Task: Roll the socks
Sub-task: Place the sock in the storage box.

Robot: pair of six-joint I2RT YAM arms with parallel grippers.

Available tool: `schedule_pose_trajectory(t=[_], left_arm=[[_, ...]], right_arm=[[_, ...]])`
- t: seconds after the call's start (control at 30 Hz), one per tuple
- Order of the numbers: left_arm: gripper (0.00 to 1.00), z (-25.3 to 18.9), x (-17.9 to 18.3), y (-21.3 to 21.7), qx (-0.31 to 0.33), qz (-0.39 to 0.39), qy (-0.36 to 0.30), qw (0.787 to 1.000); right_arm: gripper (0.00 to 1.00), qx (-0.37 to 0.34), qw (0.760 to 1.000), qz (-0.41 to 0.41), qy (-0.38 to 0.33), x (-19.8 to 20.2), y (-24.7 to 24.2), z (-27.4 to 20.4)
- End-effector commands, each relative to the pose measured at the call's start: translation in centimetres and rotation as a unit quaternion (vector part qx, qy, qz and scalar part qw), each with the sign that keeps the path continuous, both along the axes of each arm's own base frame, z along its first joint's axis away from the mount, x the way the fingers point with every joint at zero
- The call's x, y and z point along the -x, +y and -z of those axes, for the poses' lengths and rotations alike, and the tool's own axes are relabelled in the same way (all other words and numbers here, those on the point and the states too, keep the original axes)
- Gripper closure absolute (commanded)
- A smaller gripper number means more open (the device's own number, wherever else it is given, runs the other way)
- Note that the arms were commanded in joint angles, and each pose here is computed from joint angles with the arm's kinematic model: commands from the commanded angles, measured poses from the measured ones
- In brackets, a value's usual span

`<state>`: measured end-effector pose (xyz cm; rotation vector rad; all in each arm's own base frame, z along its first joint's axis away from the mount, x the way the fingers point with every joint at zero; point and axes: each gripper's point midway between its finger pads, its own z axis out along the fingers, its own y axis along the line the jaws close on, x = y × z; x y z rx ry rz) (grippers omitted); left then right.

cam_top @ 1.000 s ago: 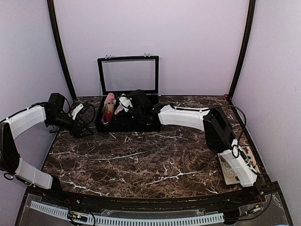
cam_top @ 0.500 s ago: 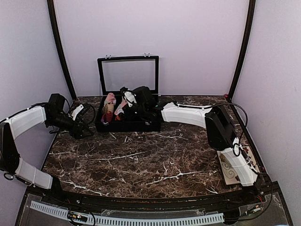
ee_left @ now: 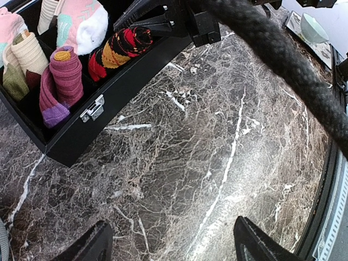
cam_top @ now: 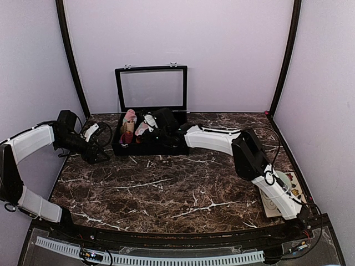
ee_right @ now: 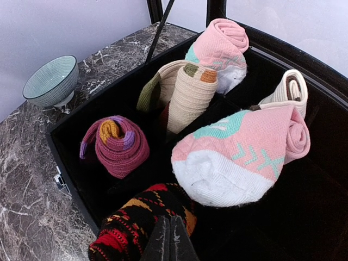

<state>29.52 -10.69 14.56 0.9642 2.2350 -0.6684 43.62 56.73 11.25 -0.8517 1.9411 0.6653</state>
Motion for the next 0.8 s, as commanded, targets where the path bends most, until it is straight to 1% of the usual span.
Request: schedule_pose_trajectory(t=[0.0,0.13,0.17,0.27,0.33,0.37,0.43,0.5,0.57,0.6,0.63,0.67,0.7,0.77], left_arm=[[0.2,-0.1,0.2,0.3,-0.006,-0.003,-0.008,1.0],[0.2,0.2,-0.2,0.4,-0.008,-0.009,-0.006,1.0],[0.2,0.3,-0.3,0.5,-0.01,-0.013,-0.006,1.0],[0.2,0.1,-1.1,0.9,-0.017,-0.028,-0.016,0.999],[0.2,-0.5,-1.8,1.3,-0.027,-0.043,-0.031,0.998],[0.2,-0.9,-2.2,1.6,-0.032,-0.05,-0.04,0.997],[0.2,-1.7,-3.1,2.3,-0.05,-0.069,-0.06,0.995],[0.2,-2.4,-3.7,2.6,-0.049,-0.08,-0.08,0.992],[0.19,-2.5,-4.3,3.1,-0.044,-0.11,-0.098,0.988],[0.19,-2.4,-4.8,3.3,-0.041,-0.124,-0.111,0.985],[0.16,-2.0,-5.0,3.6,-0.039,-0.136,-0.117,0.983],[0.03,-1.4,-5.3,3.9,-0.037,-0.148,-0.121,0.981],[0.01,-0.8,-5.7,4.1,-0.034,-0.16,-0.127,0.978],[0.01,0.9,-5.8,4.0,-0.024,-0.158,-0.126,0.979]], right_arm=[[1.0,-0.028,0.999,-0.016,0.011,0.3,1.2,0.0],[1.0,-0.028,1.0,-0.01,0.009,-0.1,1.0,-0.4],[0.95,-0.028,1.0,-0.006,0.007,-0.2,0.7,-0.8],[0.51,-0.048,0.999,0.011,-0.016,-0.7,-0.5,-4.8],[0.05,-0.064,0.997,0.024,-0.035,-0.8,-2.1,-7.9],[0.01,-0.073,0.996,0.028,-0.045,-0.6,-2.9,-9.7],[0.01,-0.078,0.995,0.035,-0.054,0.0,-4.6,-12.1],[0.01,-0.073,0.995,0.043,-0.057,1.0,-6.5,-13.5],[0.01,-0.069,0.993,0.064,-0.066,2.2,-9.3,-14.6],[0.01,-0.064,0.992,0.083,-0.071,2.7,-11.2,-14.8],[0.01,-0.06,0.989,0.109,-0.077,3.0,-13.5,-15.0],[0.01,-0.056,0.986,0.136,-0.078,3.5,-15.9,-14.7],[0.01,-0.059,0.981,0.166,-0.08,3.8,-18.8,-14.9],[0.01,-0.066,0.968,0.234,-0.069,5.1,-25.6,-13.9]])
